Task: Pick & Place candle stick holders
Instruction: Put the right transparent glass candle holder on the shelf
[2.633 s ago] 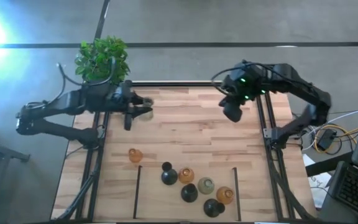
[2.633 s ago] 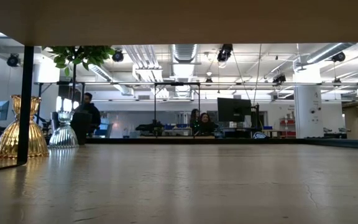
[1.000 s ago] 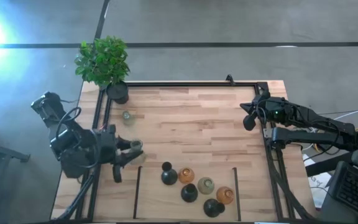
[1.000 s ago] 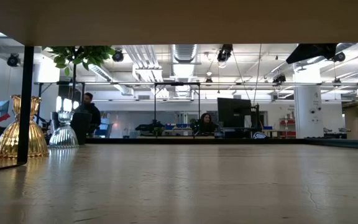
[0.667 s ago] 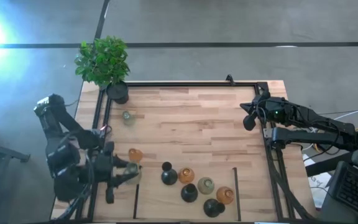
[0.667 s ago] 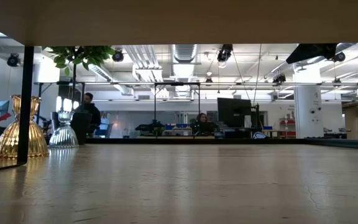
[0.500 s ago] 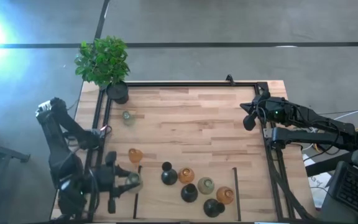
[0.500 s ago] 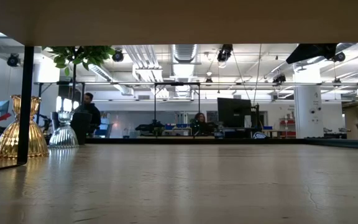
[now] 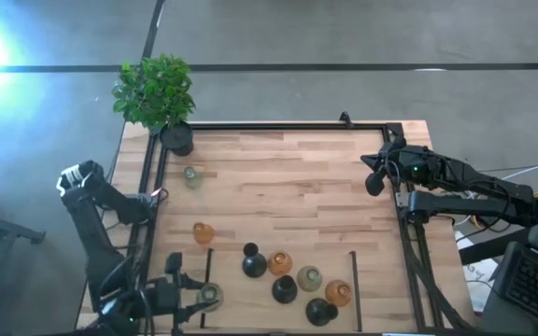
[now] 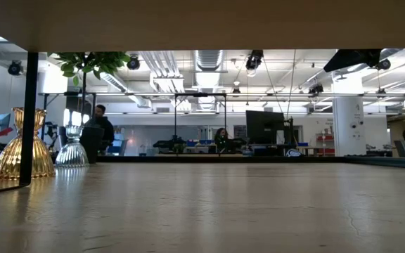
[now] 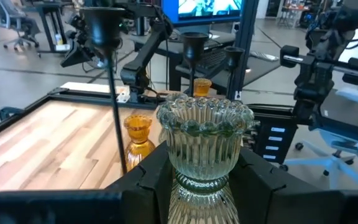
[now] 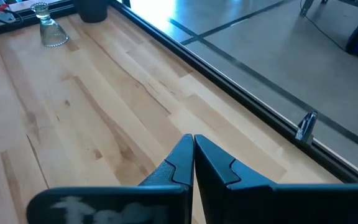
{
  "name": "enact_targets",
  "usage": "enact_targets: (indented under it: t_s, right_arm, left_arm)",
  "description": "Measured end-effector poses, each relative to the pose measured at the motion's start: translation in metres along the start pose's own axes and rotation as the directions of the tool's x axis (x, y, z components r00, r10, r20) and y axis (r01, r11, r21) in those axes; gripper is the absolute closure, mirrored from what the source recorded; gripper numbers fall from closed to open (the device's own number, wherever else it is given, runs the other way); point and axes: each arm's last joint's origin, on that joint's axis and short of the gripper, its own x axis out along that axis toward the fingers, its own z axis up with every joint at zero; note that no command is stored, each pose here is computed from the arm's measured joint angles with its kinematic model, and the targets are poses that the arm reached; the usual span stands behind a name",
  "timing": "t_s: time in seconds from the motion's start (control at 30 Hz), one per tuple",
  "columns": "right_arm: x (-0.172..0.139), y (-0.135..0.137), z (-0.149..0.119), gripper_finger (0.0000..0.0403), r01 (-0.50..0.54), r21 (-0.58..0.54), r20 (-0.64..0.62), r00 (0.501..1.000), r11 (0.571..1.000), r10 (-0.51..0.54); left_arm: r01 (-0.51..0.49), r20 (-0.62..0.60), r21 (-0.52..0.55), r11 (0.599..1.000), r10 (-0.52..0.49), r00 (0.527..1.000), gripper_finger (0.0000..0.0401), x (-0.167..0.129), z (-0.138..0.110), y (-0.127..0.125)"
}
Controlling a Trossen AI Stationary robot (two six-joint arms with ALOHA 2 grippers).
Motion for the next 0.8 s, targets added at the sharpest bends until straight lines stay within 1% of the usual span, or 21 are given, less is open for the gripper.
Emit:
enact_targets:
  t_s: [0.33, 0.63, 0.8]
  right_arm:
    - [0.000, 0.000, 0.000, 0.0394, 0.000, 0.000, 0.000, 1.000, 1.000, 0.000]
    - [0.000, 0.000, 0.000, 0.0394, 0.000, 0.000, 0.000, 1.000, 1.000, 0.000]
    - [0.000, 0.000, 0.000, 0.0394, 0.000, 0.000, 0.000, 1.000, 1.000, 0.000]
  left_arm:
    - [-0.035, 0.032, 0.048, 0.998, 0.033, 0.999, 0.0275, 0.030, -0.016, -0.017]
    - [-0.016, 0.029, 0.068, 0.998, 0.014, 0.999, 0.0275, 0.049, -0.023, -0.023]
    - [0.031, 0.030, 0.070, 0.997, -0.033, 0.999, 0.0275, 0.058, -0.027, -0.028]
